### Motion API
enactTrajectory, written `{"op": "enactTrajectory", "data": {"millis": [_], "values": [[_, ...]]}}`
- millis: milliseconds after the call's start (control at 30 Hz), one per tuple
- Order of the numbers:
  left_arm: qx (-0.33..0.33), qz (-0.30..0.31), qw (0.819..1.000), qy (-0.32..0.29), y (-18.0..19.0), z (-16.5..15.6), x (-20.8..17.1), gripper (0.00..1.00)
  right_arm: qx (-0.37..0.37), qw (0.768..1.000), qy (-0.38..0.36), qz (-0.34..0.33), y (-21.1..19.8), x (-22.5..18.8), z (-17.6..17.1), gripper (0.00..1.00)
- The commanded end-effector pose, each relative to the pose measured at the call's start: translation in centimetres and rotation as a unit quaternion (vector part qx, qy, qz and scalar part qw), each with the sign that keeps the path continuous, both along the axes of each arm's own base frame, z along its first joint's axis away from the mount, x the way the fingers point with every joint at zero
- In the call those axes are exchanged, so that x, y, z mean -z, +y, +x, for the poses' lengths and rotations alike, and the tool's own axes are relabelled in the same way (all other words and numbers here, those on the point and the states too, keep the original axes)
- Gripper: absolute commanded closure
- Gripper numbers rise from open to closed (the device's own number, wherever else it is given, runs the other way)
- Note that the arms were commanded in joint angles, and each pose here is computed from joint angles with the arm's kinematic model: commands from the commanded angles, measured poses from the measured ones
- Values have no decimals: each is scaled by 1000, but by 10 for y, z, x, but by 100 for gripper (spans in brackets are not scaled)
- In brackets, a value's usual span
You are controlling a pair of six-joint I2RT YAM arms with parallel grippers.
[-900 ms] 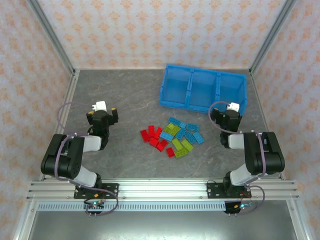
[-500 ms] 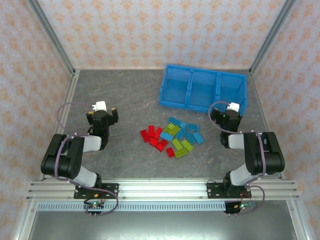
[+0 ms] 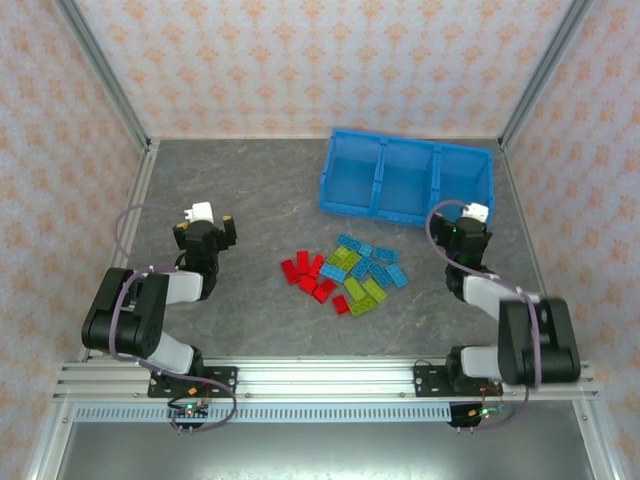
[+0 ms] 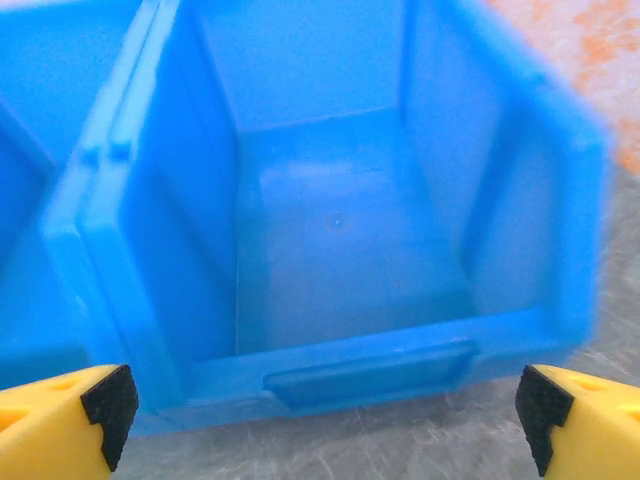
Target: Sort the legos into containers by color
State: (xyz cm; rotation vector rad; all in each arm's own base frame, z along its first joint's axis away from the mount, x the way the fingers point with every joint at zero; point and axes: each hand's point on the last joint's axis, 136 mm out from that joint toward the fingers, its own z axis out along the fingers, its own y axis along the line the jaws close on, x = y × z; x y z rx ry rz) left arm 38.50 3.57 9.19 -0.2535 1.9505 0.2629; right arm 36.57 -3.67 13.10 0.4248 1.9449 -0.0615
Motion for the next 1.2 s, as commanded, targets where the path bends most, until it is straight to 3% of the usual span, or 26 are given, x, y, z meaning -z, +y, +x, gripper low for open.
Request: {"op": "enactTrajectory", "data": {"millis": [0, 100, 167, 233, 333, 433, 500, 567, 667, 733, 867, 933, 1167], "values": [[19, 27, 999, -28, -11, -7, -19, 2, 84, 991, 38, 97, -9, -29, -41, 1], [34, 42, 998, -23, -26, -20, -48, 2, 34, 972, 101, 211, 30, -41, -75, 3], [66, 9, 998, -22, -44, -31, -74, 2, -17, 957, 152, 248, 59, -46, -95, 4], [109, -43, 992, -44, -68, -44, -104, 2, -53, 945, 201, 252, 79, -47, -112, 4], [213, -107, 970, -46, -124, -69, -144, 1, -86, 924, 280, 244, 100, -35, -132, 7], [325, -100, 940, -10, -182, -103, -169, 0, -85, 914, 340, 203, 101, -14, -146, 9], [413, -65, 908, 26, -221, -129, -176, 0, -71, 912, 369, 168, 97, 2, -153, 12], [508, 0, 858, 76, -253, -164, -178, 0, -73, 908, 388, 136, 100, 9, -154, 16], [591, 113, 790, 118, -267, -197, -167, 0, -82, 902, 407, 122, 114, 24, -147, 18], [609, 152, 769, 121, -265, -202, -158, 0, -82, 893, 427, 114, 118, 39, -144, 24], [613, 196, 760, 89, -260, -198, -135, 0, -87, 872, 474, 85, 124, 68, -143, 38], [620, 209, 750, 92, -255, -203, -125, 0, -91, 864, 490, 72, 129, 77, -144, 38], [600, 216, 767, 75, -237, -206, -118, 0, -99, 857, 503, 49, 138, 95, -135, 36]]}}
